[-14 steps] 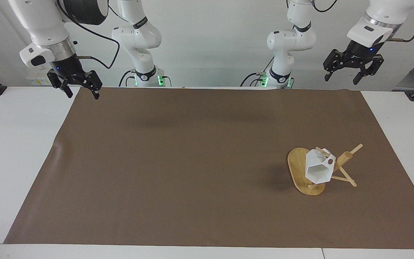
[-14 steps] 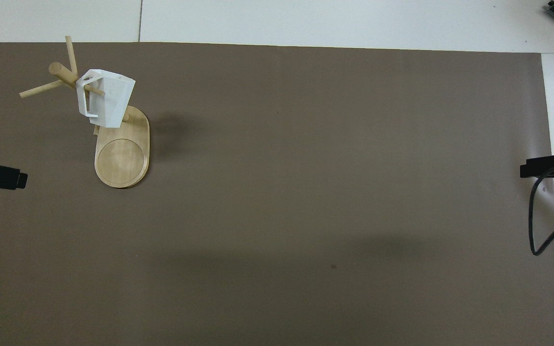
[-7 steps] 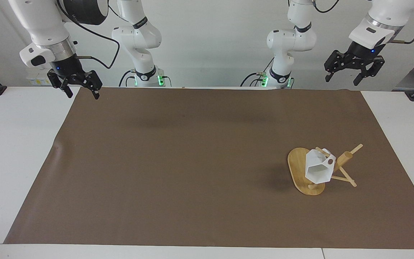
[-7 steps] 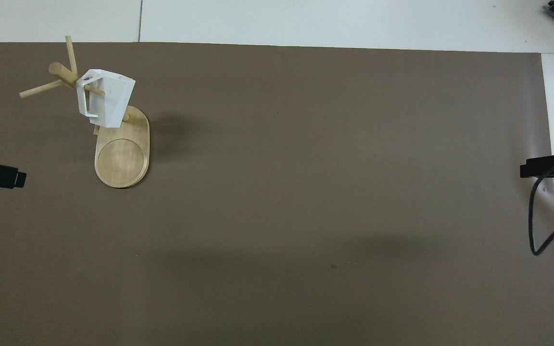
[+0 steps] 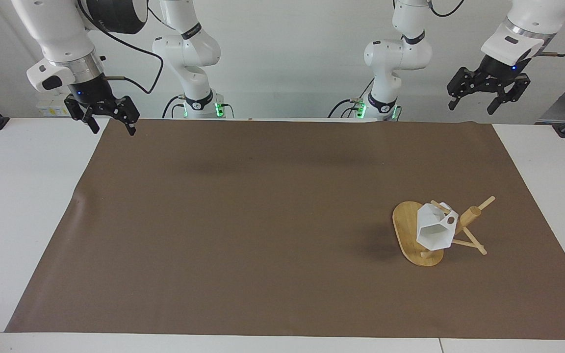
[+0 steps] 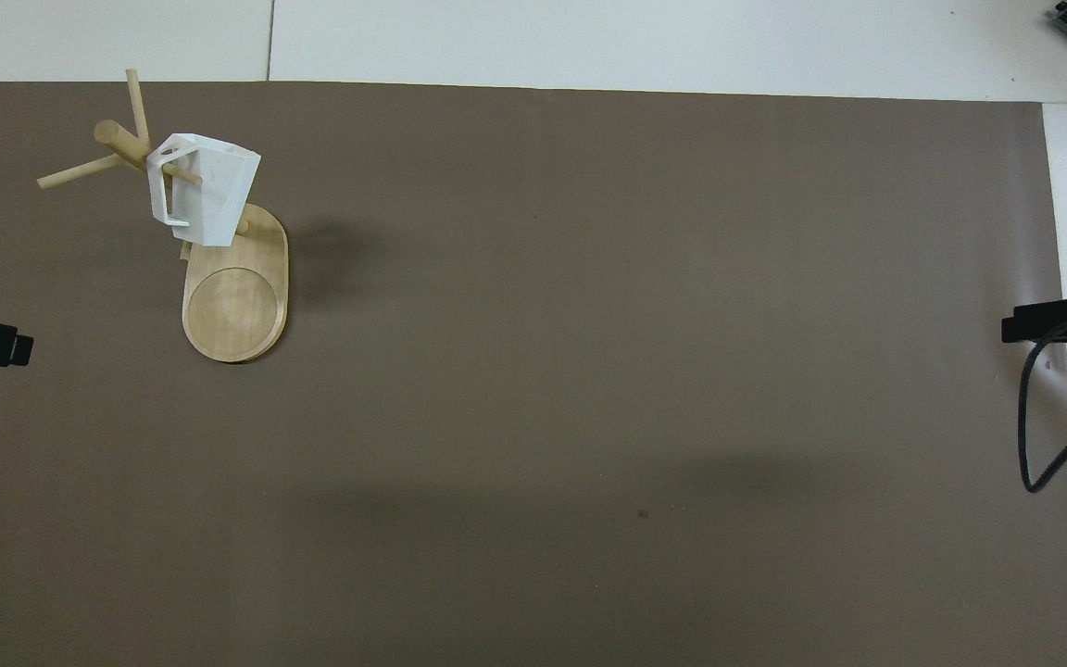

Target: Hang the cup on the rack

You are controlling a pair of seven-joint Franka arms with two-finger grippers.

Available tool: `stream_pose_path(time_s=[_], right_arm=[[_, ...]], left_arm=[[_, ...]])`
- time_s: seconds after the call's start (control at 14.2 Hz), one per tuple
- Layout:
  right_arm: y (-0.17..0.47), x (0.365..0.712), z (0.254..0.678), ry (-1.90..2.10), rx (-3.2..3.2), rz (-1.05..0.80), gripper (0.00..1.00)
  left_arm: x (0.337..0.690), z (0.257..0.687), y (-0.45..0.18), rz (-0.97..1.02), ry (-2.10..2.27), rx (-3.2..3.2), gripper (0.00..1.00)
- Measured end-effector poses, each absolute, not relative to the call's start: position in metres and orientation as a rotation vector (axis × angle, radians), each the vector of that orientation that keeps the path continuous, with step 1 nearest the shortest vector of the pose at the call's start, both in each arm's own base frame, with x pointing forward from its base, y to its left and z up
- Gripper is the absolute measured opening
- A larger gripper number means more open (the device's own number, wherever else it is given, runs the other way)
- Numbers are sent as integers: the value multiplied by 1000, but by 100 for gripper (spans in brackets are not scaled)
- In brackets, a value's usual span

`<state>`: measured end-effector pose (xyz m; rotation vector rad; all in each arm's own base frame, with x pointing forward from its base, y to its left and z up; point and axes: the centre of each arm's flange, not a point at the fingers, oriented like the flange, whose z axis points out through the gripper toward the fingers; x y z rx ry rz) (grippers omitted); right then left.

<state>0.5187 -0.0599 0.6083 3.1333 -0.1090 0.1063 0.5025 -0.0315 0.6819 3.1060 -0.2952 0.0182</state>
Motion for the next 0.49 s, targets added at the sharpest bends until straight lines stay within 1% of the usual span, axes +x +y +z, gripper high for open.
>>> stream_pose_path(time_s=[0.49], right_arm=[[-60, 519, 608, -109, 3133, 106, 100]], left_arm=[[505, 689, -33, 44, -298, 3107, 100]])
